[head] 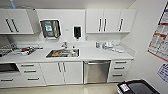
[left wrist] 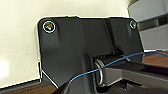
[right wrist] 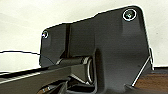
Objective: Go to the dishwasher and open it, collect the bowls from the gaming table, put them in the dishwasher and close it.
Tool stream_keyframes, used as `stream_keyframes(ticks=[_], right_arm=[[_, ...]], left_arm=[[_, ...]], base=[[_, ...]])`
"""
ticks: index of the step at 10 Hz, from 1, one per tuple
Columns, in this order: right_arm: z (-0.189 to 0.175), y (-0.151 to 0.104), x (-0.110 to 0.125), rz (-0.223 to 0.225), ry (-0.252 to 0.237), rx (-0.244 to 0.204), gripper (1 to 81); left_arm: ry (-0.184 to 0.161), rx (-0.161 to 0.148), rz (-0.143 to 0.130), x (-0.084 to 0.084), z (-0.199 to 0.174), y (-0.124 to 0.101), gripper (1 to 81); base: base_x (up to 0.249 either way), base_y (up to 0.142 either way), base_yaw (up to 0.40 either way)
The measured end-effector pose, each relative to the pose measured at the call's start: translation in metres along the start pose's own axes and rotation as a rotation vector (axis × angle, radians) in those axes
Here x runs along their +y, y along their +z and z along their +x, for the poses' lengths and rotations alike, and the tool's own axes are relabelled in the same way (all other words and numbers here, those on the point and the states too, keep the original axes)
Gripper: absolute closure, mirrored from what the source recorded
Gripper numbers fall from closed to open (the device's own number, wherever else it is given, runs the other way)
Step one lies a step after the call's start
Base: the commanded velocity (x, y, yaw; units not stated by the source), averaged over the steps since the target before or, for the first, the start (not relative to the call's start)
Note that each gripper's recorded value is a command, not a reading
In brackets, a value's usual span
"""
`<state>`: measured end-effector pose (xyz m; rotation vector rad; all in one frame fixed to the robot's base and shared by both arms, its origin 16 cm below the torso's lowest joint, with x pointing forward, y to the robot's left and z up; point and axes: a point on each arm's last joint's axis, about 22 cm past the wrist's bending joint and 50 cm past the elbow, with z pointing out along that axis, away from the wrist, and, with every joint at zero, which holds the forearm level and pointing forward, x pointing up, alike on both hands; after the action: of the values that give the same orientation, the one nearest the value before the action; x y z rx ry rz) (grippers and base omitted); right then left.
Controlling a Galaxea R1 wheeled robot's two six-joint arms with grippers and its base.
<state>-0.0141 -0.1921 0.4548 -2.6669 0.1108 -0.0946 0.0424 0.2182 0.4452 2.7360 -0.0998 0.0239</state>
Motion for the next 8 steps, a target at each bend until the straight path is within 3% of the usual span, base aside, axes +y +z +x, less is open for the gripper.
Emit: stream_keyframes(ticks=[8], right_arm=[[0.0019,0.0002,-0.0004,0.000,0.000,0.002,1.0]], left_arm=[[0.000,0.000,0.000,0.0003,0.0001,0.0001,1.0]], base=[[0.112,0.000,0.000]])
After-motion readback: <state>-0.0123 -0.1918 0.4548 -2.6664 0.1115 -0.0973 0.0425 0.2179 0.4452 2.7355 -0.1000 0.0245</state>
